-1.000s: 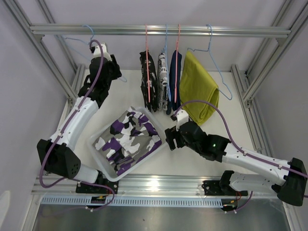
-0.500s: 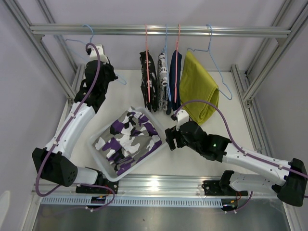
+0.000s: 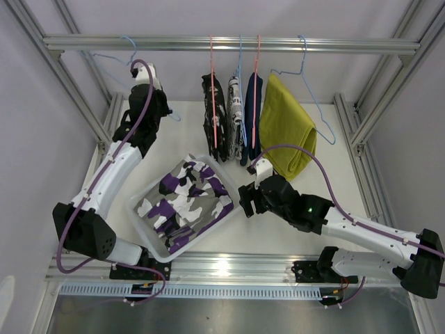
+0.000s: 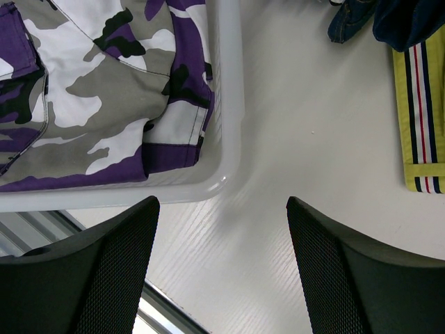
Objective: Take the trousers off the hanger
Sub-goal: Place the hanger at the clothesline.
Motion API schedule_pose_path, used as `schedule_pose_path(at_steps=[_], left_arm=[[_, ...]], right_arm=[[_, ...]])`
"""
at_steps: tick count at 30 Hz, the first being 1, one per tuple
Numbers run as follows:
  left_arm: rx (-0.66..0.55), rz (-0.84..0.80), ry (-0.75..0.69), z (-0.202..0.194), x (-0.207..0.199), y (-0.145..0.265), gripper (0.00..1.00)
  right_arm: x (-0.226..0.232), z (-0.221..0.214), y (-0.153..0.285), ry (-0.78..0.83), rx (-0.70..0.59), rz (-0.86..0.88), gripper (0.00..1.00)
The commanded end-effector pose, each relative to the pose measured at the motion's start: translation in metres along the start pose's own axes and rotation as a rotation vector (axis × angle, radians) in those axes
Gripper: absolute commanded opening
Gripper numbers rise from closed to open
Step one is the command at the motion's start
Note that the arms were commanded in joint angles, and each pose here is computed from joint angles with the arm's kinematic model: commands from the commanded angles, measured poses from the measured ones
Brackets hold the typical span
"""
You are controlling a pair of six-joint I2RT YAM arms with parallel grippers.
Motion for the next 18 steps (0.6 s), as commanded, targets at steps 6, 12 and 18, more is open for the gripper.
schedule_pose_path(at_steps=[6, 12, 18], left_arm=[[-0.042, -0.017, -0.003, 0.024, -0.006, 0.007, 0.01], [-0.058, -0.046, 0.026, 0.036, -0.003, 0.038, 0.01], [-0.113, -0.058, 0.033, 0.064, 0.003, 0.075, 0.01]], right_arm=[[0.0, 0.013, 0.002, -0.015, -0.047, 0.0, 0.79], [0.0, 0.017, 0.008, -0.026, -0.066, 0.01, 0.79], [0.003, 0.018, 0.014, -0.03, -0.082, 0.021, 0.79]])
Point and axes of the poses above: each gripper's point midway between its finger pads, its own y axis back along the fingers, its own x axis along the line the jaws close on, z = x × y, the point moved 2 cm from there along y, back along the fingers, and after that the axes turned 6 degrees about y, right-handed, at the moved point
